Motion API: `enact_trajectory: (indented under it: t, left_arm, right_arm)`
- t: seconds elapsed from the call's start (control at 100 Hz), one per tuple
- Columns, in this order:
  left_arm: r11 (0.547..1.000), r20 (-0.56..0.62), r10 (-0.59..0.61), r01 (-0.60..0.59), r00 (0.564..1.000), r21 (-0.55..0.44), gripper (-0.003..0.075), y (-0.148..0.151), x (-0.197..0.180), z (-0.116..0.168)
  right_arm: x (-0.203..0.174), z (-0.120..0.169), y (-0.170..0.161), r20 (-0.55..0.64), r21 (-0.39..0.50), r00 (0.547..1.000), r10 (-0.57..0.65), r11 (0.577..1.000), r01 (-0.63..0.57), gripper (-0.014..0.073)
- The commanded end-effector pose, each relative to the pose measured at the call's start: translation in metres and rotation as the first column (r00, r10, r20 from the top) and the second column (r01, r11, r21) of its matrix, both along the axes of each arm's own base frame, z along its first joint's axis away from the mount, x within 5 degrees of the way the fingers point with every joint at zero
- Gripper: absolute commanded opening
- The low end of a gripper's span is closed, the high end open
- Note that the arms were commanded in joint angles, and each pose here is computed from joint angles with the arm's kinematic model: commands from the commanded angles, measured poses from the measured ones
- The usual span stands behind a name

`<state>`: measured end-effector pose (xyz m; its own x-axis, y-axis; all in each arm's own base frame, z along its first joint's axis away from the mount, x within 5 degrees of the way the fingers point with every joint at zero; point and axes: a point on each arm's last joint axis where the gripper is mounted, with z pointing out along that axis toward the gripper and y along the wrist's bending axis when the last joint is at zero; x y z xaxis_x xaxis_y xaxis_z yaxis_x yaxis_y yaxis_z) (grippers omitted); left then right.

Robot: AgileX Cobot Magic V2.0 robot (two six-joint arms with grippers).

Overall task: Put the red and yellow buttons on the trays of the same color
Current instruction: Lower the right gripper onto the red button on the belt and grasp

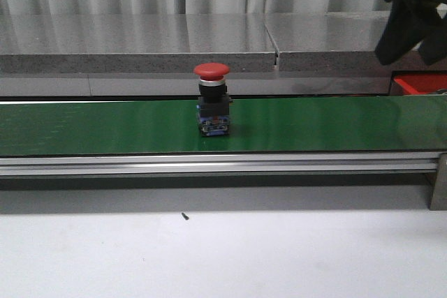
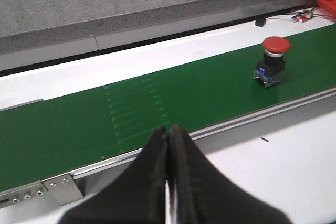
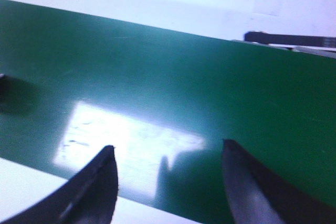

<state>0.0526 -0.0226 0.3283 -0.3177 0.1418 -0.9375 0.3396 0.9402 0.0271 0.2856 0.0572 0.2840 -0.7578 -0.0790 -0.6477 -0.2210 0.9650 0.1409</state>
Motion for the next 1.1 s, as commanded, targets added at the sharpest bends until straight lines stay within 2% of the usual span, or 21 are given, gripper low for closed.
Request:
enact_trajectory:
  t: [0.0, 0.23, 0.57, 0.7, 0.83, 1.09]
  left_arm:
    - [0.999, 0.08, 0.006, -0.003, 0.997, -0.037, -0.0019, 0.0, 0.002, 0.013]
    - [0.999, 0.08, 0.006, -0.003, 0.997, -0.037, -0.0019, 0.0, 0.002, 0.013]
    - [0.999, 0.08, 0.006, -0.003, 0.997, -0.037, -0.0019, 0.0, 0.002, 0.013]
    - [0.999, 0.08, 0.006, -0.003, 0.997, -0.037, -0.0019, 0.0, 0.002, 0.013]
    - [0.999, 0.08, 0.006, -0.003, 0.997, -0.037, -0.0019, 0.0, 0.002, 0.013]
    - [0.999, 0.08, 0.006, -0.003, 0.997, -0.037, -0.0019, 0.0, 0.002, 0.013]
  right_arm:
    - [0.0, 0.027, 0.011, 0.073, 0.003, 0.996, 0.058, 0.998, -0.059, 0.0444]
    - [0.005, 0.031, 0.04, -0.022, -0.031, 0.975, 0.221, 0.975, -0.222, 0.0526]
    - [0.018, 0.013, 0.087, -0.169, -0.061, 0.89, 0.423, 0.897, -0.438, 0.0526]
    - [0.027, 0.01, 0.106, -0.161, -0.081, 0.858, 0.488, 0.86, -0.504, 0.0526]
    - [0.038, 0.007, 0.123, -0.153, -0.086, 0.842, 0.518, 0.841, -0.533, 0.0526]
    - [0.065, 0.003, 0.143, -0.061, -0.063, 0.862, 0.504, 0.86, -0.507, 0.0522]
